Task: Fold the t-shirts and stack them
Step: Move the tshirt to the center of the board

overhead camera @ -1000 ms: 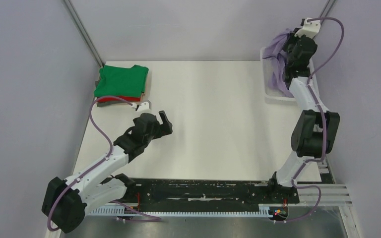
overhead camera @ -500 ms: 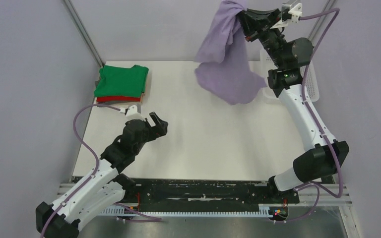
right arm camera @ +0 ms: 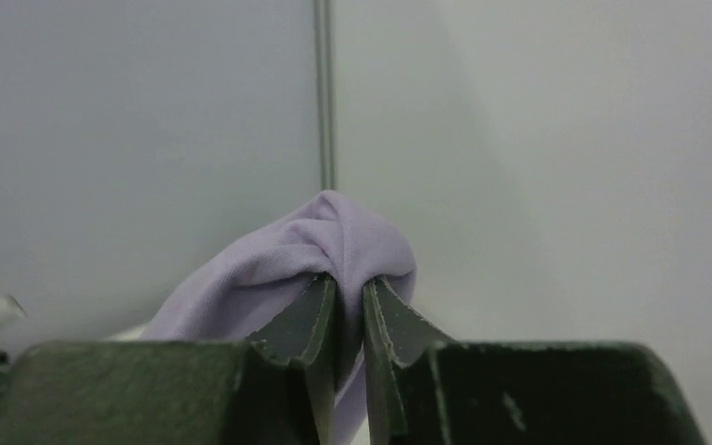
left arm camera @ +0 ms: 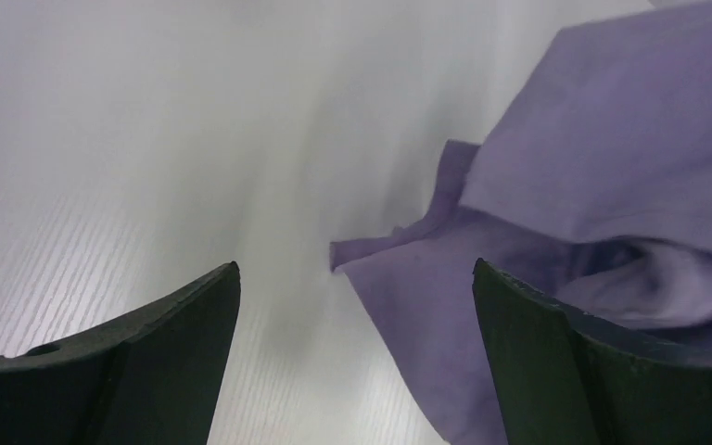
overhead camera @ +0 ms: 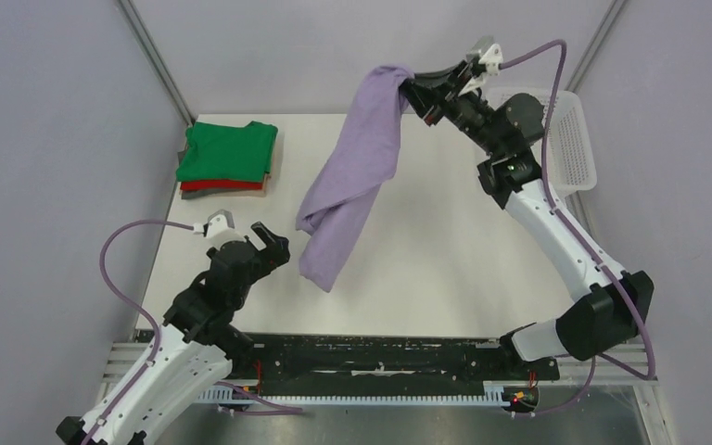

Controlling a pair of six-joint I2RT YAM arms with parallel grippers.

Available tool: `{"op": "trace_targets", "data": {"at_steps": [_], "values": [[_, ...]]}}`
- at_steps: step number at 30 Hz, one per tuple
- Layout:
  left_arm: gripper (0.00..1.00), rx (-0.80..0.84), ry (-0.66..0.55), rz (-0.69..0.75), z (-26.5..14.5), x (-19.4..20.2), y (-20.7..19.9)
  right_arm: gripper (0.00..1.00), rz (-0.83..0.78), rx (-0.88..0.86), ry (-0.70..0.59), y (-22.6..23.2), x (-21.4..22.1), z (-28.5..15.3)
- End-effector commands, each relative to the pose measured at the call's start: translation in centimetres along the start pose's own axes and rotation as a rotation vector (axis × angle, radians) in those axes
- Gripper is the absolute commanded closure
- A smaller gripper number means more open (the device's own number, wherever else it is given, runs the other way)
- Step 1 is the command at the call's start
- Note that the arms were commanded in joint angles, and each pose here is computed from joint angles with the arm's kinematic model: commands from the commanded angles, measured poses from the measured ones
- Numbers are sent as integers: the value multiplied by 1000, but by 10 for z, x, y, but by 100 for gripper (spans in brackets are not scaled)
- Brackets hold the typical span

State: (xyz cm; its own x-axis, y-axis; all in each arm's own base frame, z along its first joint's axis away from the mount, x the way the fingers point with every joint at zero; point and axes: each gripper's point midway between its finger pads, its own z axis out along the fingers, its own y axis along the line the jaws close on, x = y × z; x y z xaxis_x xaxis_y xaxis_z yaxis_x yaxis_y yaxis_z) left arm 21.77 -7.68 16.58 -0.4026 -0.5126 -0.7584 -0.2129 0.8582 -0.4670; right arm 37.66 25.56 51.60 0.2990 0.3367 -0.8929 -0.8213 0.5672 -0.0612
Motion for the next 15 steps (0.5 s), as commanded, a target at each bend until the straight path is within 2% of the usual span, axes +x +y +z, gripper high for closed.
{"op": "trace_targets", "data": {"at_steps": [1, 3, 4, 6, 7, 8, 11, 15], "values": [[0, -51, -42, -55, -4, -12, 6, 79, -122, 360, 343, -54, 95, -86], [0, -71, -46, -55, -2, -12, 8, 63, -144, 544, 511, -78, 148, -148], [0, -82, -45, -54, 0, -11, 9, 48, -146, 673, 578, -93, 164, -179], [0, -87, -33, -47, 6, -10, 4, 9, -121, 871, 684, -113, 186, -228], [0, -90, -14, -39, 10, -7, 1, 2, -108, 953, 726, -118, 192, -247], [0, -88, 3, -33, 13, -4, -3, 2, -120, 1017, 760, -122, 196, -263], [0, -85, 91, 6, 27, 12, -15, 2, -84, 1034, 769, -112, 203, -276], [0, -98, 210, 54, 41, 36, -21, 2, -72, 830, 718, -78, 209, -256]]}}
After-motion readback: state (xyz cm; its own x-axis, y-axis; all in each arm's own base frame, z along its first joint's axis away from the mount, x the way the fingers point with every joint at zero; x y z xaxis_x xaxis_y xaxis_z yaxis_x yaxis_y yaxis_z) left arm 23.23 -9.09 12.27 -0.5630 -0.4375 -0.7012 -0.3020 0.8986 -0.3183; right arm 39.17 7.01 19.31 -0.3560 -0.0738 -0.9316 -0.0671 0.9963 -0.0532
